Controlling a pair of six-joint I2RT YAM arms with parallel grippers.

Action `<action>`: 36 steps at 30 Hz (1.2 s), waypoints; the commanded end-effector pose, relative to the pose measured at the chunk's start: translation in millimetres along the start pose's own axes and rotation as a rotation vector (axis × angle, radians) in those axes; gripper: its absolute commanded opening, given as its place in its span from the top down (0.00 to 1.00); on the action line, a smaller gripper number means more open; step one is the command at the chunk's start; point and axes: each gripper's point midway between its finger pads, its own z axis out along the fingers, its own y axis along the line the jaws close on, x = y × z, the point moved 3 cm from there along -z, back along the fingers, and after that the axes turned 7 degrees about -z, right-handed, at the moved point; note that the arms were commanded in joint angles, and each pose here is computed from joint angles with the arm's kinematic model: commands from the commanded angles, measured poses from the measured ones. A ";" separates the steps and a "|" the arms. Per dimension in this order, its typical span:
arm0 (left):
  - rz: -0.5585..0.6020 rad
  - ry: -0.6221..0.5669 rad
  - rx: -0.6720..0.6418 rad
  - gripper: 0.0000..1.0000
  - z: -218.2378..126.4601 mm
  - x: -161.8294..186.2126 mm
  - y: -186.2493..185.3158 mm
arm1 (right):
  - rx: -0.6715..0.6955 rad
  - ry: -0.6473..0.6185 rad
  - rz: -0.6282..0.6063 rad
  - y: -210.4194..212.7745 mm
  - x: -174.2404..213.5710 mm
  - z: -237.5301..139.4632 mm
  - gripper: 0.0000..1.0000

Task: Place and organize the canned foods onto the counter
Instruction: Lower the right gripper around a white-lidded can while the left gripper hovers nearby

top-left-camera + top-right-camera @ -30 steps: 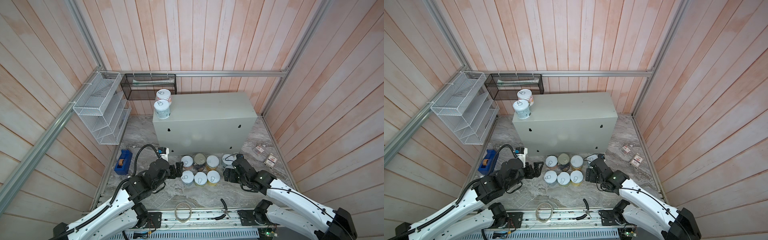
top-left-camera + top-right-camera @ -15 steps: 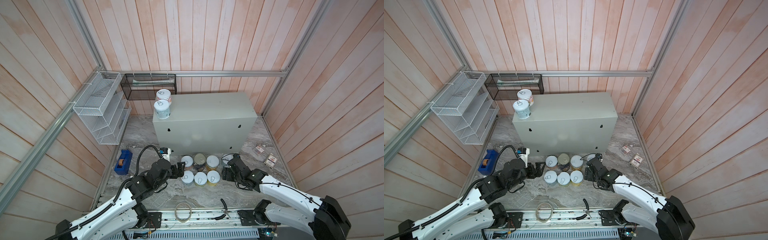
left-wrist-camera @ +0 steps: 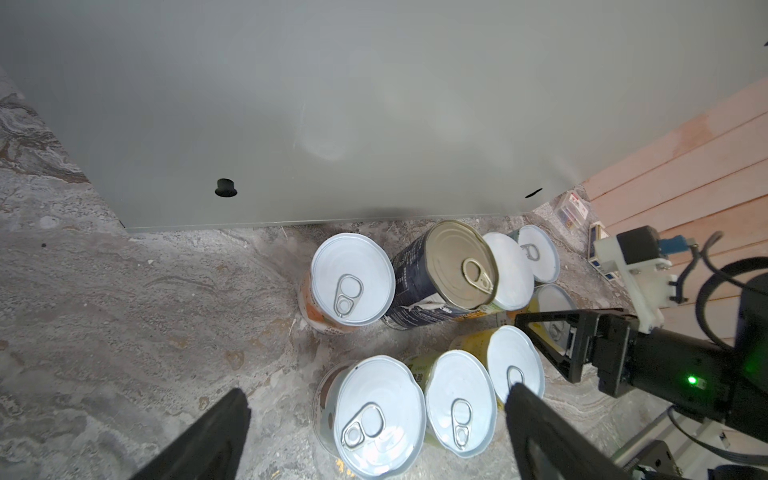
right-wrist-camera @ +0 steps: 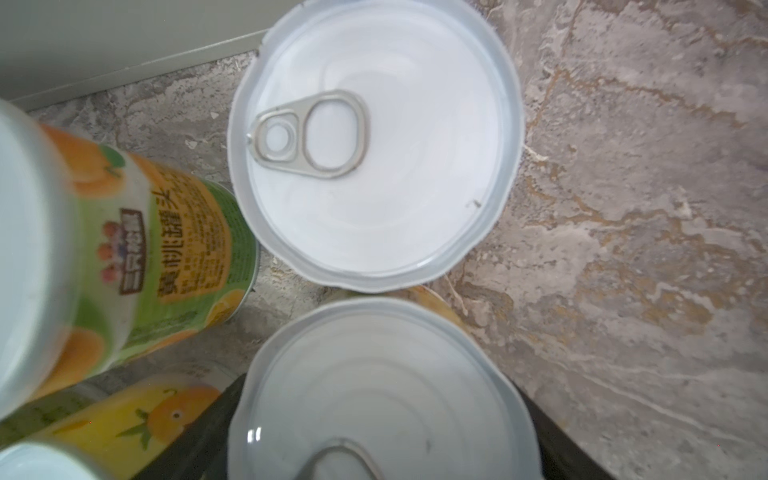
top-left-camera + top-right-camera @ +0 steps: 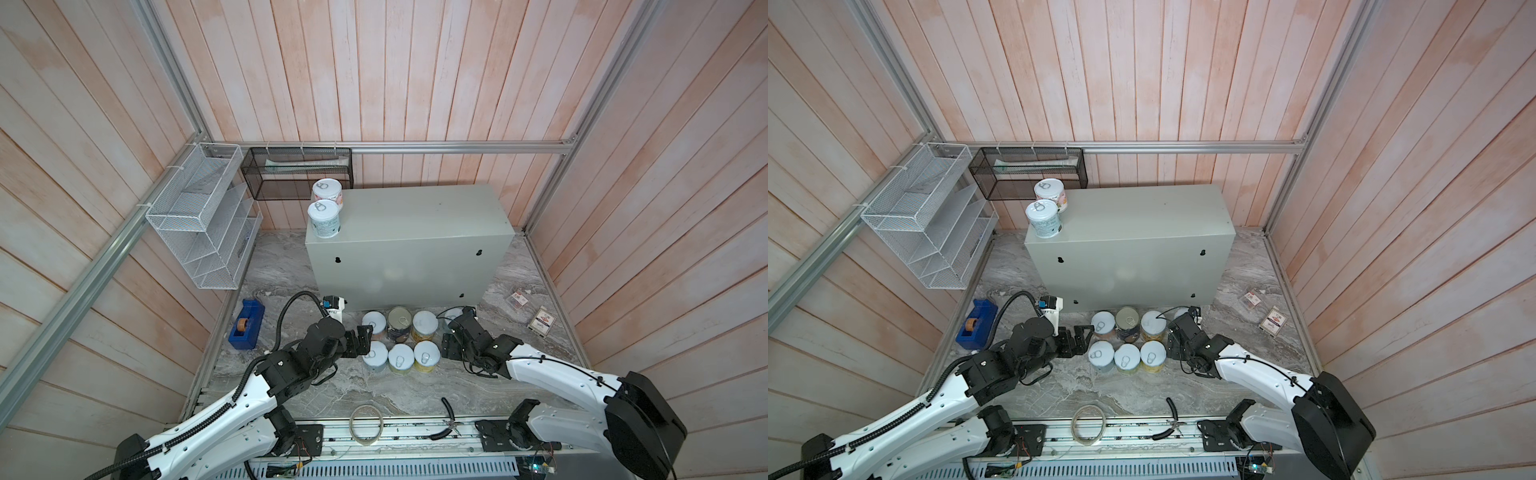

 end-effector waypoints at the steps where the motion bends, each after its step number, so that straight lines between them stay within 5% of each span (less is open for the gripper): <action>1: 0.003 0.001 0.002 0.02 3.3 3.2 0.9 | 0.013 -0.010 -0.002 -3.1 0.1 6.0 0.17; 9: 0.007 0.009 0.003 0.03 6.2 4.9 0.4 | 0.021 0.024 -0.009 -5.0 8.0 11.9 0.19; 14: 0.010 0.015 -0.002 0.03 5.7 6.4 2.2 | 0.023 0.034 0.000 -7.4 12.8 12.5 0.32; 24: 0.031 0.013 -0.019 0.04 2.9 5.8 5.0 | 0.004 0.016 -0.005 -6.6 7.6 0.3 1.00; 36: 0.075 0.016 -0.052 0.04 -2.8 -1.8 3.7 | -0.128 -0.029 -0.044 10.7 -24.5 -65.6 1.00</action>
